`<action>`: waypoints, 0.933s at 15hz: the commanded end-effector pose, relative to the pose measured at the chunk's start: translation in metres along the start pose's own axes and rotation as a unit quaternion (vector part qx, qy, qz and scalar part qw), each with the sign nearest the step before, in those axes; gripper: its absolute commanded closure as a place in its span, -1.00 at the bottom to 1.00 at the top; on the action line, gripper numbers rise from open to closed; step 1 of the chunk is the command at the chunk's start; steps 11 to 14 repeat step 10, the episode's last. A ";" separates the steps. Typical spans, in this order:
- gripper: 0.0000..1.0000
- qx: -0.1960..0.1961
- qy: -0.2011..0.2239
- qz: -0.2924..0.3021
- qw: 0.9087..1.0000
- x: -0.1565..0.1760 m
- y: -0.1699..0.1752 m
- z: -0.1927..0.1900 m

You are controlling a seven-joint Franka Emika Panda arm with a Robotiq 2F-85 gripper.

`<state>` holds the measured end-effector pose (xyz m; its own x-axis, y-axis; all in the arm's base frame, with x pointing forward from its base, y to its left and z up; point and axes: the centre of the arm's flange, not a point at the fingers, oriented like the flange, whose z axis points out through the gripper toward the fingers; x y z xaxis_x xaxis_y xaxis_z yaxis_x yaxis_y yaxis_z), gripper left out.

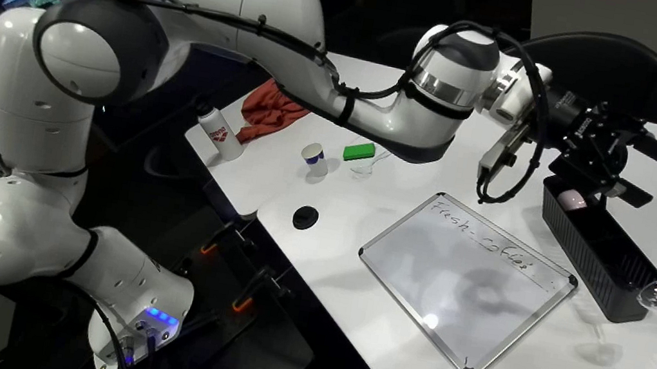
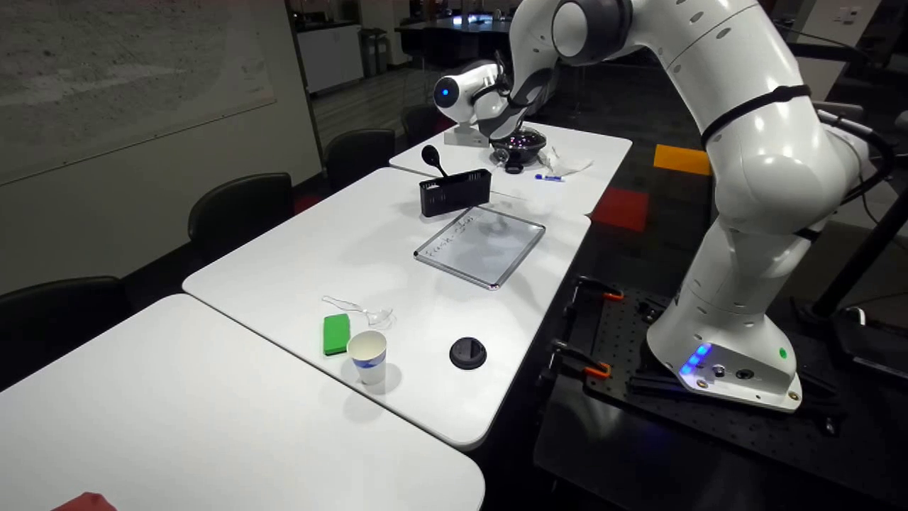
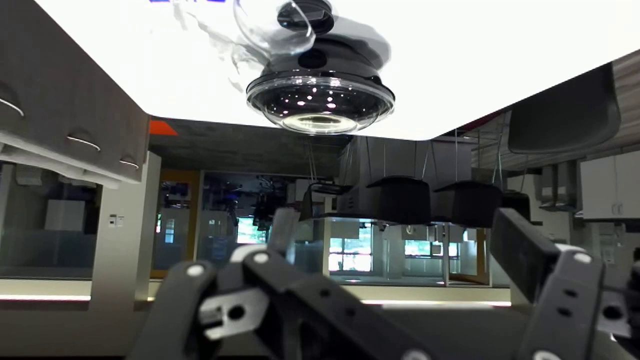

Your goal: Put the clear spoon in the black basket

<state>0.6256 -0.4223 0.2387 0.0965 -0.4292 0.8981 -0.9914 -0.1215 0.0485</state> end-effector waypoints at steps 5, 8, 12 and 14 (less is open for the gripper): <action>-1.00 0.026 -0.096 0.022 0.995 0.080 0.058 -0.094; -1.00 0.020 -0.125 0.011 0.992 0.096 0.069 -0.113; -1.00 0.021 -0.141 0.005 0.990 0.101 0.074 -0.121; -1.00 0.021 -0.141 0.005 0.990 0.101 0.074 -0.121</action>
